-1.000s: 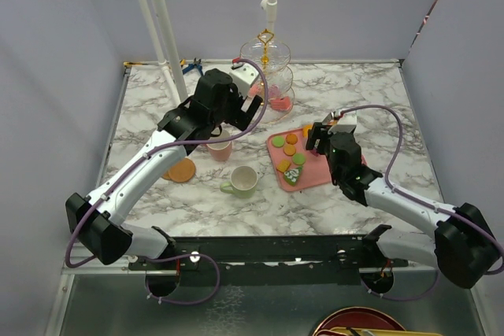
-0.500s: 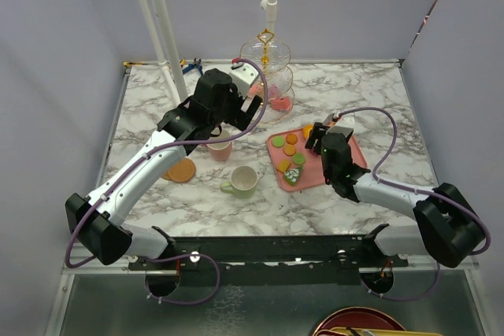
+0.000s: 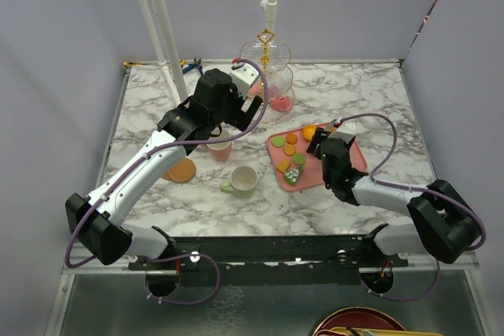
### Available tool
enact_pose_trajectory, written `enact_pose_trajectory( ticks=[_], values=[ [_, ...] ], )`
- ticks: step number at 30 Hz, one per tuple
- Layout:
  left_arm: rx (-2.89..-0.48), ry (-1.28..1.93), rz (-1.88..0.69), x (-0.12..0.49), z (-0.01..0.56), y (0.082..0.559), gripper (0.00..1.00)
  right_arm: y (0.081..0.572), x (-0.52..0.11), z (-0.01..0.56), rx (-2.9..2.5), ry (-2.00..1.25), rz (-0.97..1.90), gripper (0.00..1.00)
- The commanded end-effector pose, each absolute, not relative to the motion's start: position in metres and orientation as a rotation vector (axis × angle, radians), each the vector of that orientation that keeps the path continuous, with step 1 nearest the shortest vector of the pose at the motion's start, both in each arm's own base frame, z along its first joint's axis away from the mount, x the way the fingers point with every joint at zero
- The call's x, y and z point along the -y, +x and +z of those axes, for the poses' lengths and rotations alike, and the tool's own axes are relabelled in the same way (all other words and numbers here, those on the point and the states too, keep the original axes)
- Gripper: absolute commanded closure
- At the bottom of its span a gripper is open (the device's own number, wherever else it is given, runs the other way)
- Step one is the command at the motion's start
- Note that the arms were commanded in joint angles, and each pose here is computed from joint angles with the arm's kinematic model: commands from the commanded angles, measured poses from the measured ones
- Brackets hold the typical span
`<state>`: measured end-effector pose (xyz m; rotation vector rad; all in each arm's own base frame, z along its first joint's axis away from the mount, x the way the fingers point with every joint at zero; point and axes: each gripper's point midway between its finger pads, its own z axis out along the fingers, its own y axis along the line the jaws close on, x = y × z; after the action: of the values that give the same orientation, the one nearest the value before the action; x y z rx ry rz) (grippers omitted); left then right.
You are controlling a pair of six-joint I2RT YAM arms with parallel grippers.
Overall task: Serve the afternoon tea
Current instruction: Pick up the desert from the tray.
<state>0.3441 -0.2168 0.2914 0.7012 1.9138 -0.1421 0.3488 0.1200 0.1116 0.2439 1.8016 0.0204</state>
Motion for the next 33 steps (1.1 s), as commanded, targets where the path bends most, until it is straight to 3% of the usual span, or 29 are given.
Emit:
enact_pose_trajectory(
  ticks=[1, 12, 21, 33],
  values=[
    [-1.868, 0.694, -0.179, 0.219, 0.311, 0.341, 0.01, 0.345, -0.101, 0.129, -1.732, 0.321, -0.019, 0.29],
    [-1.860, 0.697, -0.205, 0.222, 0.313, 0.340, 0.01, 0.332, -0.093, 0.137, -1.725, 0.311, -0.016, 0.29],
    [-1.849, 0.688, -0.196, 0.220, 0.318, 0.340, 0.01, 0.355, -0.122, 0.143, -1.720, 0.293, 0.083, 0.28],
    [-1.843, 0.683, -0.188, 0.218, 0.320, 0.340, 0.01, 0.366, -0.117, 0.125, -1.725, 0.355, 0.003, 0.29]
  ],
)
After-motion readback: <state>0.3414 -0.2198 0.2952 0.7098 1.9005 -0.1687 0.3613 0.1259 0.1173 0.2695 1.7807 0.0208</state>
